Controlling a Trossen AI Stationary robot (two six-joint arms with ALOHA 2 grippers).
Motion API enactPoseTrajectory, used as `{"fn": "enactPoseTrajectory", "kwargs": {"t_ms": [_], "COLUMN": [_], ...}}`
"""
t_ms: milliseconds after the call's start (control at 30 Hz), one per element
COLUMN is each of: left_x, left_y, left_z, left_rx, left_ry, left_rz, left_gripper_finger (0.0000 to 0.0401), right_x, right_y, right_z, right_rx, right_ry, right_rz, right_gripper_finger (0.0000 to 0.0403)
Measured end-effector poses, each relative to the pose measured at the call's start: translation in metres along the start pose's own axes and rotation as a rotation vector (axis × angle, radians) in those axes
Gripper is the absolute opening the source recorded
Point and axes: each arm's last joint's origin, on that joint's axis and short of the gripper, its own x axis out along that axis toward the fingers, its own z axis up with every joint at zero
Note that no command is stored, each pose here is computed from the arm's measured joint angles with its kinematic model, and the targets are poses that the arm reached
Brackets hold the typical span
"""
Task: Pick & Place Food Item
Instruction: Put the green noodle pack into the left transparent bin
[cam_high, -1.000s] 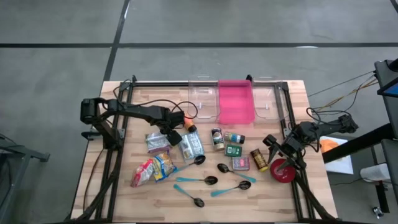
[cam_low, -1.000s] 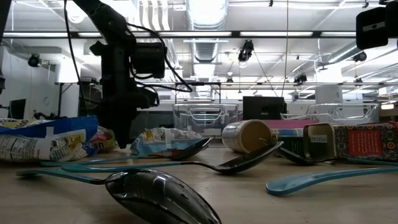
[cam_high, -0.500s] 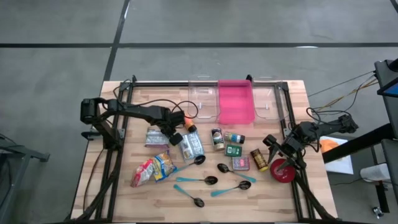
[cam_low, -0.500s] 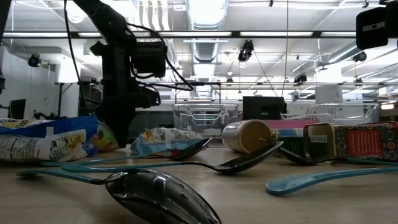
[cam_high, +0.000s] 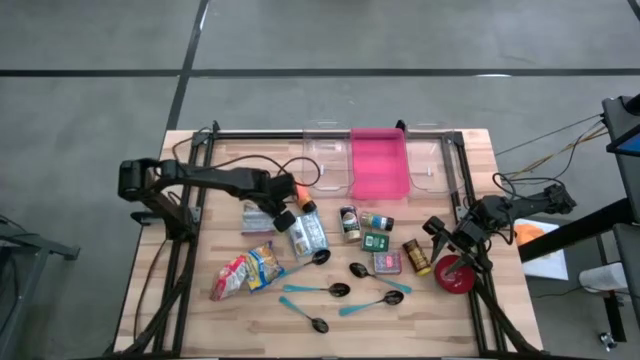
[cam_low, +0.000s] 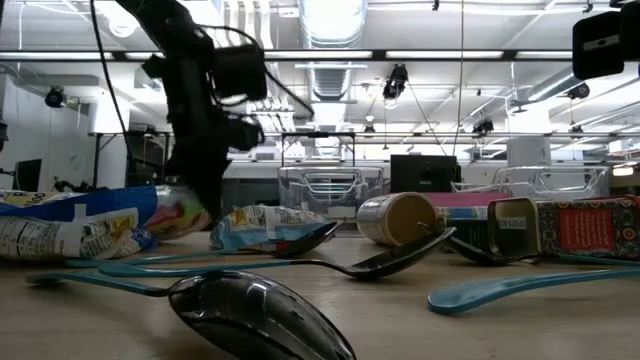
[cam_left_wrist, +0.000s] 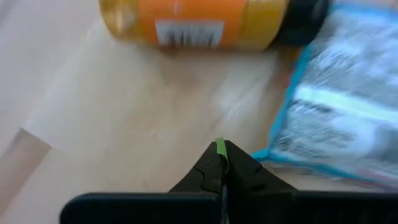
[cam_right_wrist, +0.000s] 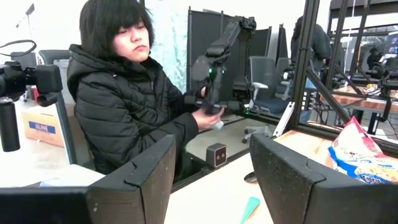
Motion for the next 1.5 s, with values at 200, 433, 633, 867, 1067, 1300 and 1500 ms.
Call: {"fn": "enactPoseTrajectory", "kwargs": {"t_ms": [200, 433, 633, 867, 1067, 1300, 1500], "left_x": [-0.03, -0.071, -0.103, -0.124, -0.134, -0.133, -0.119], "left_y": [-0.001, -0.007, -0.016, -0.027, -0.029, -0.024, -0.011], "left_z": [0.002, -0.004, -0.007, 0.005, 0.023, 0.047, 0.073], "left_rx": [-0.002, 0.025, 0.085, 0.219, 0.307, 0.366, 0.312], "left_ry": [-0.162, -0.368, -0.594, -0.852, -1.043, -1.197, -1.268], "left_rz": [0.006, 0.03, 0.044, 0.085, 0.137, 0.238, 0.313], "left_gripper_finger": [0.0002, 0.0002, 0.0002, 0.0002, 0.0002, 0.0002, 0.0002], "right_x": [0.0, 0.0, 0.0, 0.0, 0.0, 0.0, 0.0], "right_y": [0.0, 0.0, 0.0, 0.0, 0.0, 0.0, 0.0], "right_z": [-0.001, -0.001, -0.001, -0.001, -0.001, -0.001, -0.001], "right_rx": [0.002, 0.003, 0.004, 0.006, 0.006, 0.007, 0.007], "right_ry": [0.005, 0.006, 0.007, 0.011, 0.011, 0.011, 0.012], "right_rz": [-0.001, -0.001, -0.001, -0.002, -0.001, -0.001, -0.001], "right_gripper_finger": [0.0206, 0.0206, 0.0206, 0.0206, 0.0206, 0.0206, 0.0206]}}
